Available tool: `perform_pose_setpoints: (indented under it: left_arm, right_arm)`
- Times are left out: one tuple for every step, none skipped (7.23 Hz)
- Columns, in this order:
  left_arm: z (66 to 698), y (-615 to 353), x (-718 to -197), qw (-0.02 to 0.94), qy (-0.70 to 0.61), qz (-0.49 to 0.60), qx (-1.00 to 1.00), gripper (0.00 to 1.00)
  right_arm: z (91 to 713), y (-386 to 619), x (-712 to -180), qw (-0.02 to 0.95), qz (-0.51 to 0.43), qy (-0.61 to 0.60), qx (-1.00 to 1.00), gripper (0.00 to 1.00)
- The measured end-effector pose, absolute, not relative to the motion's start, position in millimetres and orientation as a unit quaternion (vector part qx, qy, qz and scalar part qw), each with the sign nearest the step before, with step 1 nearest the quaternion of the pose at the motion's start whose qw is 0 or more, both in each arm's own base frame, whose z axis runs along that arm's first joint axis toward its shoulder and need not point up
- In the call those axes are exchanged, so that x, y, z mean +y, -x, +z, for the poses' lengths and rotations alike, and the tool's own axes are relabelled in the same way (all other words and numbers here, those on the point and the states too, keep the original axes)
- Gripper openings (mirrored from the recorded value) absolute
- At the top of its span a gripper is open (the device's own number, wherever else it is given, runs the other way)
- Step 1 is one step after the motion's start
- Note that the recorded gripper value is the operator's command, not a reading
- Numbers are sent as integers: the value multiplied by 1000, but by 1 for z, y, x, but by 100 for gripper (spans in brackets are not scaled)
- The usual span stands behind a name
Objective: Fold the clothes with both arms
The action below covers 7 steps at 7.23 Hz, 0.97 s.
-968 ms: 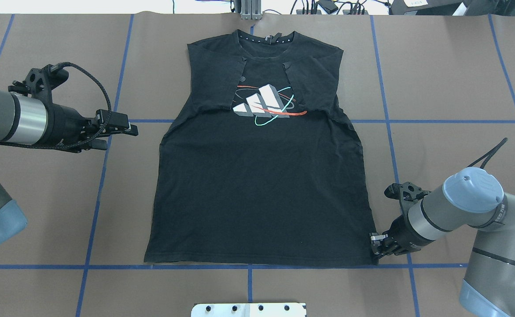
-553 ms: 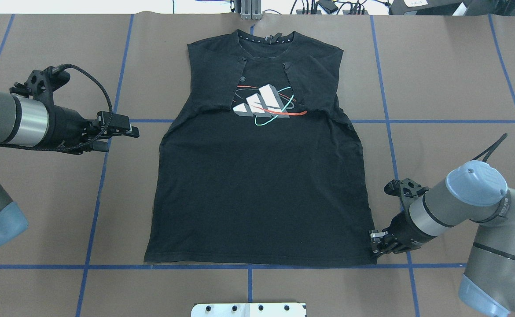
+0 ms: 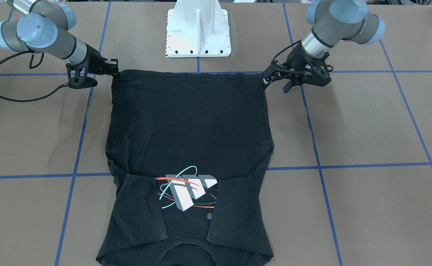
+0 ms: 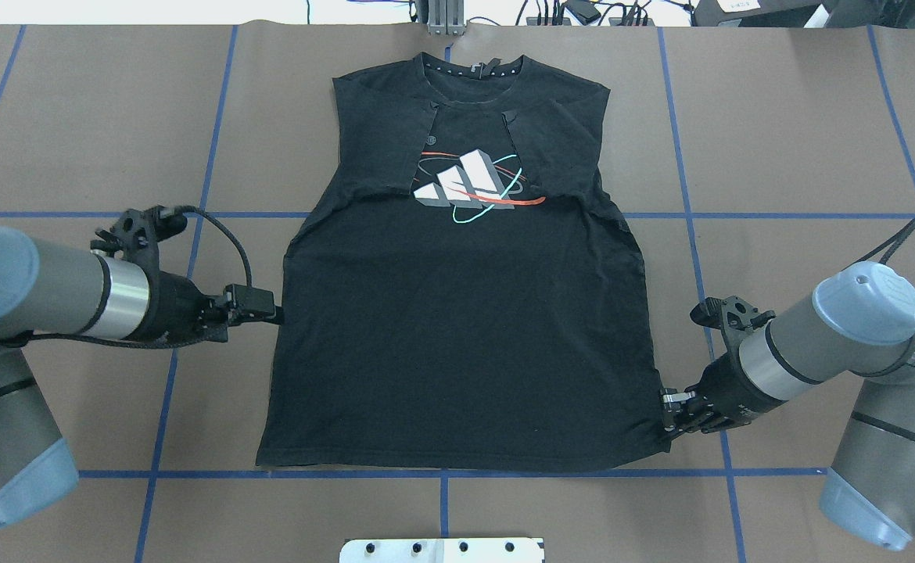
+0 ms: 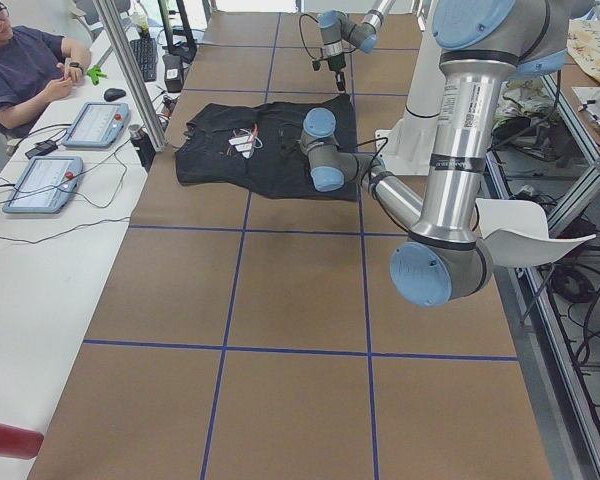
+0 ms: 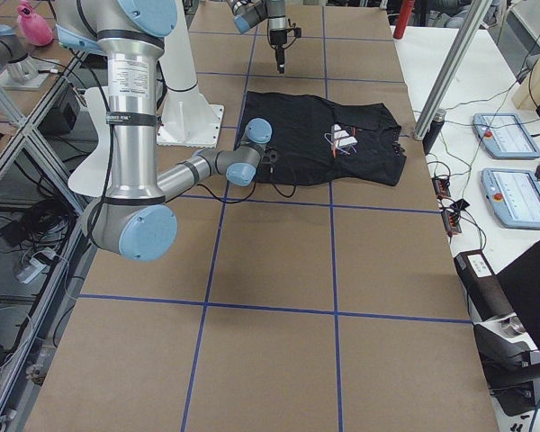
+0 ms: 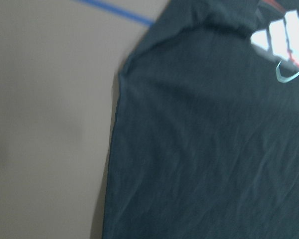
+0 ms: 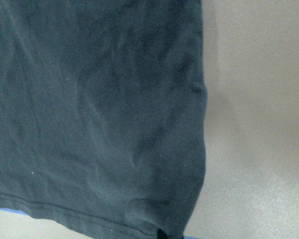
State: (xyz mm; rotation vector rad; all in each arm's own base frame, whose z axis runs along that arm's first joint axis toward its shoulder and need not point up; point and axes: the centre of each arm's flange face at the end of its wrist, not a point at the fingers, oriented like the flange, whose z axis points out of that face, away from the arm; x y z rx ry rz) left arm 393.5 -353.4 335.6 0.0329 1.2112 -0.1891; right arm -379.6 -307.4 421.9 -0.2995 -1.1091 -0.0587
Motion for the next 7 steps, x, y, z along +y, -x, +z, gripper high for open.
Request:
perform_pose_setpoints:
  left_arm:
    - [341, -409, -335, 823, -6, -88, 561, 100]
    - [348, -419, -322, 829, 4, -85, 553, 100]
    - [354, -428, -311, 836, 11, -82, 542, 100]
    - [359, -435, -303, 842, 15, -79, 533, 100]
    - [362, -440, -297, 846, 20, -75, 527, 100]
    - [364, -446, -290, 850, 25, -72, 522, 100]
    - [366, -450, -284, 852, 28, -71, 519, 99]
  right_arm:
    - [418, 369, -315, 831, -31, 147, -536, 0]
    - [415, 359, -321, 823, -33, 152, -546, 0]
    - [413, 355, -324, 820, -34, 155, -550, 0]
    - [412, 354, -325, 818, -34, 156, -552, 0]
    - [412, 354, -325, 818, -34, 156, -552, 0]
    - [410, 355, -326, 818, -35, 155, -553, 0]
    - [406, 358, -327, 817, -36, 153, -555, 0]
